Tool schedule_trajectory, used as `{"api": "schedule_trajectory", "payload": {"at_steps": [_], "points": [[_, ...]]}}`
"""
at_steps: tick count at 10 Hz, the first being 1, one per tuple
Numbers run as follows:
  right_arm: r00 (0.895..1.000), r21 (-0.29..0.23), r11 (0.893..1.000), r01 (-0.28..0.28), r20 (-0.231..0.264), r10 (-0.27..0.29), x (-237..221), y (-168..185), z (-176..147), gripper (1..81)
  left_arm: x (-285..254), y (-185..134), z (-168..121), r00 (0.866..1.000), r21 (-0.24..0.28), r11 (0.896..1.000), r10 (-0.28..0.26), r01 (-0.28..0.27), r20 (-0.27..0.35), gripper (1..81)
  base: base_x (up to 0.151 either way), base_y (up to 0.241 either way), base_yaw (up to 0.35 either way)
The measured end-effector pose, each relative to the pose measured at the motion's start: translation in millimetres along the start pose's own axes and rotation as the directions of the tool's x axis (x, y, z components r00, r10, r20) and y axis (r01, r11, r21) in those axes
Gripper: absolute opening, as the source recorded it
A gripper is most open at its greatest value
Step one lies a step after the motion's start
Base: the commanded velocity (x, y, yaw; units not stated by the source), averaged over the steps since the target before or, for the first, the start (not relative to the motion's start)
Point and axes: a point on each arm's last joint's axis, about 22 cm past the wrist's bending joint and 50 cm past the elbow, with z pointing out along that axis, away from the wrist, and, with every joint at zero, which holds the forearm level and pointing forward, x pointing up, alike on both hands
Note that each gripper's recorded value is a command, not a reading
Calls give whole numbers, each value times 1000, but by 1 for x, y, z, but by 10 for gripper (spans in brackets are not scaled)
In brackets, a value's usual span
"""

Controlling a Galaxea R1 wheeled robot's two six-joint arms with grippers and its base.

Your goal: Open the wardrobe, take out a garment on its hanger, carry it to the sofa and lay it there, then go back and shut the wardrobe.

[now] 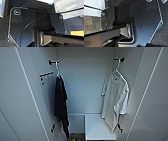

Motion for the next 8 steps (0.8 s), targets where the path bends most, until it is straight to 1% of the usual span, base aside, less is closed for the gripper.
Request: {"api": "schedule_trajectory", "payload": {"at_steps": [8], "points": [[999, -7, 1000, 30, 13, -30, -8, -3, 3, 811, 0, 1, 0, 1000, -1, 1000, 0, 0, -2, 811, 76, 0, 0]]}}
